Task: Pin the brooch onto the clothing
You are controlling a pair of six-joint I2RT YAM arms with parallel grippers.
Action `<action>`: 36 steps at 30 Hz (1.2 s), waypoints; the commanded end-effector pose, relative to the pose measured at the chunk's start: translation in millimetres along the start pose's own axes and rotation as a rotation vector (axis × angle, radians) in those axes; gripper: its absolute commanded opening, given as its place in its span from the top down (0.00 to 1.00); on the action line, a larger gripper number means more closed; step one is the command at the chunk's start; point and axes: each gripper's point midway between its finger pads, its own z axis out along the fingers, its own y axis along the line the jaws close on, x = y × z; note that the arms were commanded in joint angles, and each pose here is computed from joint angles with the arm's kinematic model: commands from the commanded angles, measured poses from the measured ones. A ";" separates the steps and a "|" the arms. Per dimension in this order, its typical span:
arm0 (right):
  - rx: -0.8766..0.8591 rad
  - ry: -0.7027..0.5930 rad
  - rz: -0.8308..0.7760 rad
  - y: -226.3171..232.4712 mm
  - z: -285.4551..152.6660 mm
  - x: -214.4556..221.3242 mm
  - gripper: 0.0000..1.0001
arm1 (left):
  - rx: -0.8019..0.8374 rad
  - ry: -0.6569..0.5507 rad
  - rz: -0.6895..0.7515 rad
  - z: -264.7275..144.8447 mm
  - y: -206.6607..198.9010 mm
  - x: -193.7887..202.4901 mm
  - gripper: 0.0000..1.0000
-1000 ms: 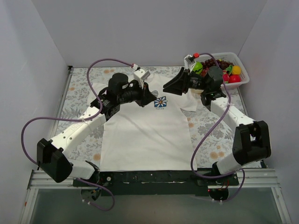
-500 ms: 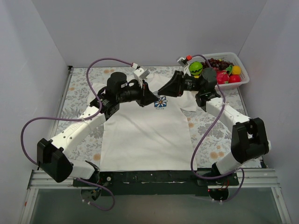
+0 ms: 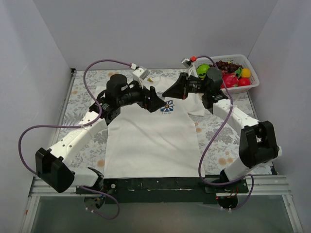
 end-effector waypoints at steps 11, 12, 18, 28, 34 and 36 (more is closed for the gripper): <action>0.446 -0.274 -0.151 -10.0 -33.3 -68.3 0.99 | 0.015 -0.199 -0.096 -43.8 17.1 -53.6 0.02; 0.423 -0.285 -0.145 -5.7 -32.5 -66.8 0.99 | 0.063 -0.221 -0.083 -45.5 13.5 -57.6 0.02; 0.235 -0.386 -0.182 25.9 -28.3 -64.0 0.99 | 0.211 -0.270 -0.113 -47.9 2.0 -67.4 0.07; 0.109 -0.444 -0.211 45.1 -28.1 -63.4 0.99 | 0.308 -0.283 -0.164 -34.7 2.5 -68.3 0.25; 0.084 -0.461 -0.231 52.0 -28.7 -63.3 0.99 | 0.347 -0.296 -0.195 -27.6 4.3 -71.5 0.32; 0.083 -0.464 -0.235 52.3 -28.6 -63.1 0.99 | 0.368 -0.300 -0.188 -23.8 2.0 -72.0 0.35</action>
